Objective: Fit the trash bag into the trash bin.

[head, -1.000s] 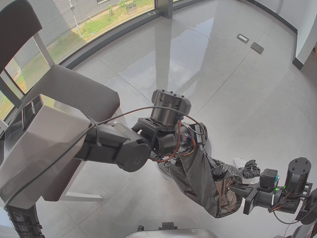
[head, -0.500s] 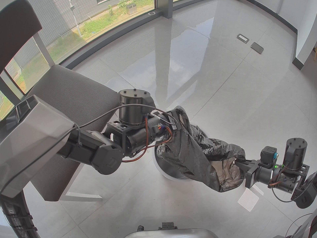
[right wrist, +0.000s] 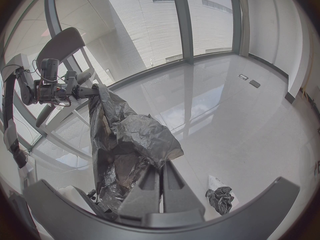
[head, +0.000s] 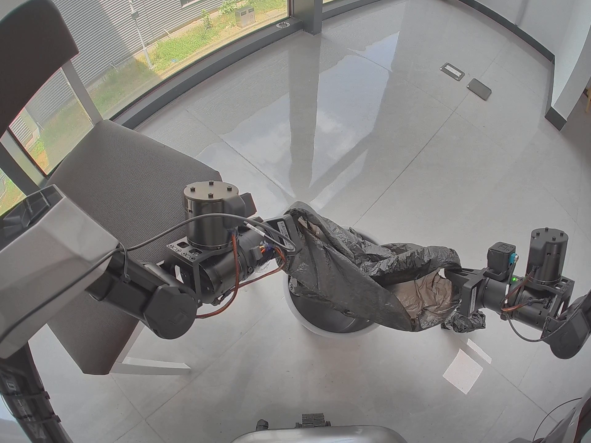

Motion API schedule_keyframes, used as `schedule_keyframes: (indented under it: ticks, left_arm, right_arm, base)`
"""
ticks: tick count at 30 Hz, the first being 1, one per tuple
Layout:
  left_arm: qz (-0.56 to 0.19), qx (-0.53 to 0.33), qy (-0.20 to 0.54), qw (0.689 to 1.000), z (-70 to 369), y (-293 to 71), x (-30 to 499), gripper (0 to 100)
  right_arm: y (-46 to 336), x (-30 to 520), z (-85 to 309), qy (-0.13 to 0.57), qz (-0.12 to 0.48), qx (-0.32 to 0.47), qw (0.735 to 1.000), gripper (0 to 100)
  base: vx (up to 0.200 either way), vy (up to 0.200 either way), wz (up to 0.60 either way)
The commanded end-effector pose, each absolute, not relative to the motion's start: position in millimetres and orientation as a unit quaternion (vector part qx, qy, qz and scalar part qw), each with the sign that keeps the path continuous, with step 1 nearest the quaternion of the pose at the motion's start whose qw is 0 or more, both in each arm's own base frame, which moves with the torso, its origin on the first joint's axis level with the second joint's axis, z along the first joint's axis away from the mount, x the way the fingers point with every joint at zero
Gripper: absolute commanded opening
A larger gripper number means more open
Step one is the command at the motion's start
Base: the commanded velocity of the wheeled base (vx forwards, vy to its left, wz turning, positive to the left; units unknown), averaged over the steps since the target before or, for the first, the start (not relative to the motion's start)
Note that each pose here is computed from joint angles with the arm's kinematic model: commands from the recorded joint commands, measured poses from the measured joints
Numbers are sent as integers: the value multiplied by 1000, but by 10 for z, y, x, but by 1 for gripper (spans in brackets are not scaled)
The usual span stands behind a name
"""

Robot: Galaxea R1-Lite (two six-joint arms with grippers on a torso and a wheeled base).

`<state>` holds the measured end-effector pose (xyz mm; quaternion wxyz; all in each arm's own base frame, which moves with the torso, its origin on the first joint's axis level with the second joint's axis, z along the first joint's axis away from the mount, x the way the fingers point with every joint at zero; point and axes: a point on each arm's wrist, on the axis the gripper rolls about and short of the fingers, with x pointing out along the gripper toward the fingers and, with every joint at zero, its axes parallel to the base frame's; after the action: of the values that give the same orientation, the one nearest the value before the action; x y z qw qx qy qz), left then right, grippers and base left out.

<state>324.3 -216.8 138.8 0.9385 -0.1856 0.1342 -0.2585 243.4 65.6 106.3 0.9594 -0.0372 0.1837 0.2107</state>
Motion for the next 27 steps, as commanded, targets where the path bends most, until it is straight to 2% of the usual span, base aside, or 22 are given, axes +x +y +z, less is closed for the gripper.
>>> schedule_keyframes:
  ticks: [1, 6, 13, 16, 27]
  left_arm:
    - [-251, -172, 134, 943, 1261, -2172, 3284, 0]
    - [-237, -137, 136, 952, 1100, -2214, 3320, 0]
    - [-252, -136, 99, 953, 980, -2352, 3348, 0]
    - [-246, -119, 94, 957, 932, -2292, 3395, 0]
    - [-229, -121, 90, 962, 1026, -2013, 3285, 0]
  right_arm:
    - [597, 2346, 1472, 167, 226, -31, 959, 0]
    - [580, 2414, 1478, 172, 223, -28, 959, 0]
    - [466, 2586, 1455, 172, 203, -39, 963, 0]
    - [440, 2657, 1436, 171, 224, -43, 958, 0]
    - [547, 2862, 1193, 201, 240, -42, 949, 0]
  base:
    - [0, 0, 0]
    - [0, 0, 0]
    - [0, 0, 0]
    - [0, 0, 0]
    - [0, 0, 0]
